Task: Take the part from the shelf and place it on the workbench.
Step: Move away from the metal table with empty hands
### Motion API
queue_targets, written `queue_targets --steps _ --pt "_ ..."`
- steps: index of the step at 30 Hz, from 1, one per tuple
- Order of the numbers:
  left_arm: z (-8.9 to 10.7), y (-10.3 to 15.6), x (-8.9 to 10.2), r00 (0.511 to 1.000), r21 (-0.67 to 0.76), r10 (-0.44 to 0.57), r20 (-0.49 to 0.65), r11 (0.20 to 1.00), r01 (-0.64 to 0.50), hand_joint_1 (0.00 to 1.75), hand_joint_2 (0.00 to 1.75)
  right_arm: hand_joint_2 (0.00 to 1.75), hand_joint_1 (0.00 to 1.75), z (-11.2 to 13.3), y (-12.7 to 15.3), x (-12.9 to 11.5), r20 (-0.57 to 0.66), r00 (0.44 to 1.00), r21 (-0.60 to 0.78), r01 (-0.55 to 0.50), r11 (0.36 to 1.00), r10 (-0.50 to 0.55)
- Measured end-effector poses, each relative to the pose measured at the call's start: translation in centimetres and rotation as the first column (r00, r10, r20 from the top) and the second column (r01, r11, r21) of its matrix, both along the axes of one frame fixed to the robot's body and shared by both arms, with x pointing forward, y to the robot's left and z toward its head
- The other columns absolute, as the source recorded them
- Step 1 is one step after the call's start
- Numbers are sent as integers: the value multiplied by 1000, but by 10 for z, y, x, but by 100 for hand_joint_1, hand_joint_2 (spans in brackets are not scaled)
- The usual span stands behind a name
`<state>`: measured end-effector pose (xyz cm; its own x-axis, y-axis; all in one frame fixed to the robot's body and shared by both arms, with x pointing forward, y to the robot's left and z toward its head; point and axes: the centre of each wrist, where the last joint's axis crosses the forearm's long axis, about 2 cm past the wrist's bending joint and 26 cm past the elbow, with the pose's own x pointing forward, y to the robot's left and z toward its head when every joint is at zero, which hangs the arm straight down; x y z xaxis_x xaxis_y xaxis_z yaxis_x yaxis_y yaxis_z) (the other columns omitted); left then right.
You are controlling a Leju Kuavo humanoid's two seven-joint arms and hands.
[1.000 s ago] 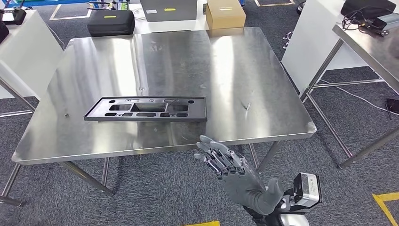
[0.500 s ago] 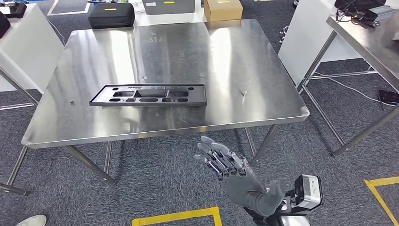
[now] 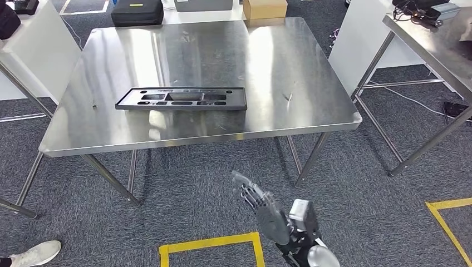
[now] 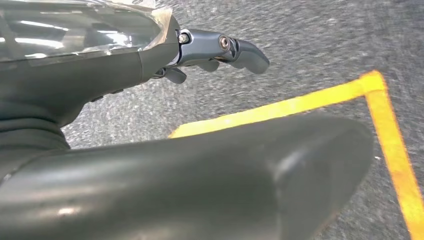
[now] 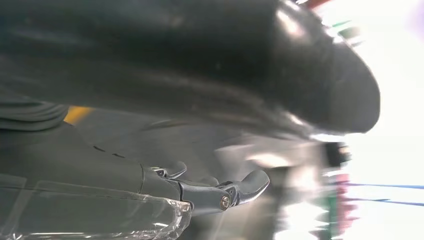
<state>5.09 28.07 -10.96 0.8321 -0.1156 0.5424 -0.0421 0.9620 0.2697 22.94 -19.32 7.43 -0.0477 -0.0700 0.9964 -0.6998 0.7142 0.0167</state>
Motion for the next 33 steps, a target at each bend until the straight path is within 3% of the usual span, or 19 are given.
queue_targets --steps 5,7,11,17,24,28,33 --pt "0 0 -2 1000 4 4 -9 1000 -4 0 0 0 0 -81 -13 -19 -173 971 -334 100 937 -165" --pt "0 0 -3 1000 6 4 -15 1000 -4 0 0 0 0 -109 -23 -36 -288 927 -457 85 885 -238" --pt "-1 0 -5 1000 7 3 -29 1000 -3 0 0 0 0 -148 -46 -77 -486 787 -627 -13 779 -379" --pt "-1 0 -5 999 7 2 -42 1000 -2 0 0 0 0 -170 -71 -116 -590 598 -729 -105 677 -542" --pt "-1 4 -6 998 3 0 -56 1000 1 0 0 0 0 -181 -87 -158 -637 413 -755 -162 635 -651" --pt "0 7 -2 998 2 -2 -62 1000 3 0 0 0 0 -184 -94 -175 -641 337 -762 -172 624 -690" --pt "0 7 3 998 0 -11 -65 1000 11 0 0 0 0 -185 -99 -182 -633 302 -771 -171 613 -713"
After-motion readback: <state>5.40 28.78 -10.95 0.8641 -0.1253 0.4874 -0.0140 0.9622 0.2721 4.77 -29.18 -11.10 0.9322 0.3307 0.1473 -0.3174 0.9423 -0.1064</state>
